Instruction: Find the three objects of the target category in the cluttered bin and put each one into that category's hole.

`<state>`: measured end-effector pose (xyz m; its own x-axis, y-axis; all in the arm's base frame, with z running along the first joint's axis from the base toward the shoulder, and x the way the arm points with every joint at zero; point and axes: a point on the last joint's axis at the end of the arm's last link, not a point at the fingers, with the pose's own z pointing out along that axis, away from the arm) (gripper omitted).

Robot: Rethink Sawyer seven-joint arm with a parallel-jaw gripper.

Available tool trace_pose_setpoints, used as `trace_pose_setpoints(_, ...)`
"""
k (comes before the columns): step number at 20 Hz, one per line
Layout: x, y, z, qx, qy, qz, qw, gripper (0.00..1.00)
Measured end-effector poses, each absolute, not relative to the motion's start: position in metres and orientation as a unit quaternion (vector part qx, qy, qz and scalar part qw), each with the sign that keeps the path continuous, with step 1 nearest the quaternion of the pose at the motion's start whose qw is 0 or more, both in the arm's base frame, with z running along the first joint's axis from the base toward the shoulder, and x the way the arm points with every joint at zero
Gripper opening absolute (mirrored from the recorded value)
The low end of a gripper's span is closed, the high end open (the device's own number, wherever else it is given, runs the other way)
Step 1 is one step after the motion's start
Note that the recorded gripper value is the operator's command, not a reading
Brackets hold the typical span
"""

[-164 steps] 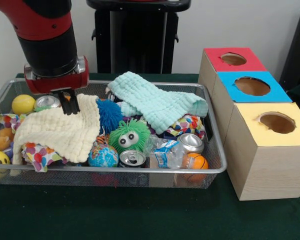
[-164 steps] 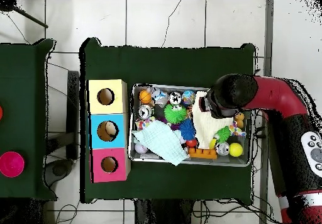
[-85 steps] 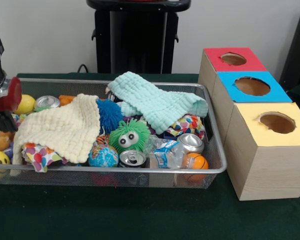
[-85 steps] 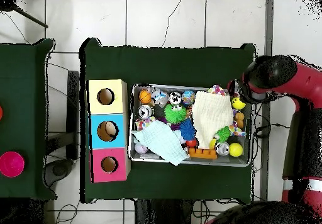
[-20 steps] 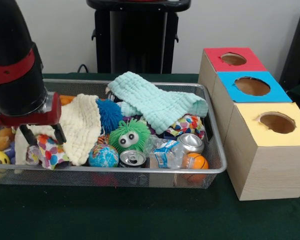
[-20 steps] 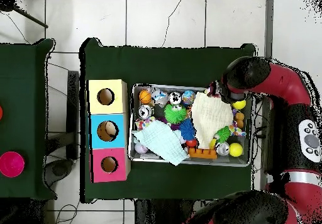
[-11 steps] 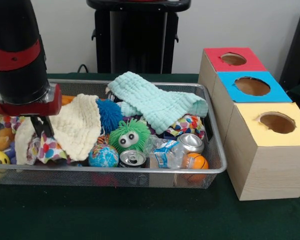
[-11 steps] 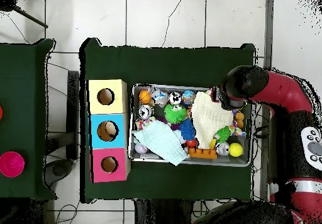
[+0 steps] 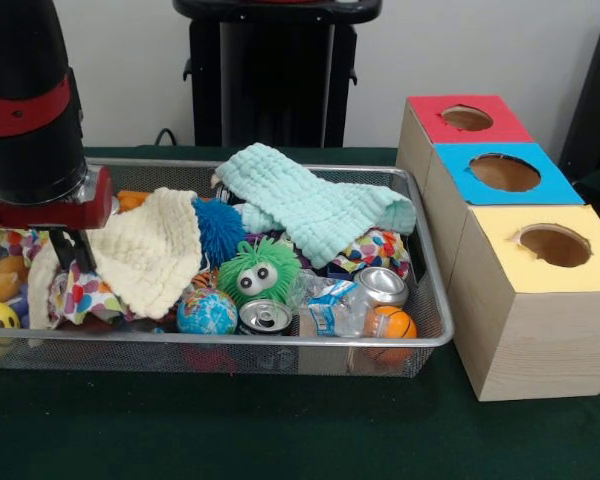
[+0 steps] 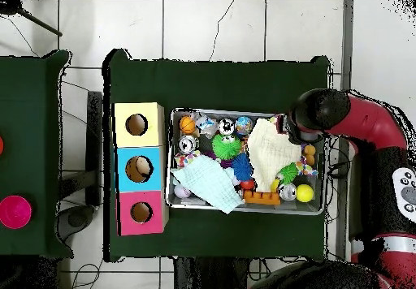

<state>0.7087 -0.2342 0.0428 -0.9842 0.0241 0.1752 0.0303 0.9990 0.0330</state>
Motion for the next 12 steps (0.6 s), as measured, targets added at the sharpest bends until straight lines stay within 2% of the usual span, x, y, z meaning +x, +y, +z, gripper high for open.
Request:
trace_pose_setpoints(6, 0.709, -0.235, 0.05, -0.018, -0.996, -0.012, 0.083, 0.0)
trace_pose_setpoints(12, 0.72, -0.232, 0.089, -0.022, -0.998, 0.002, 0.066, 0.0)
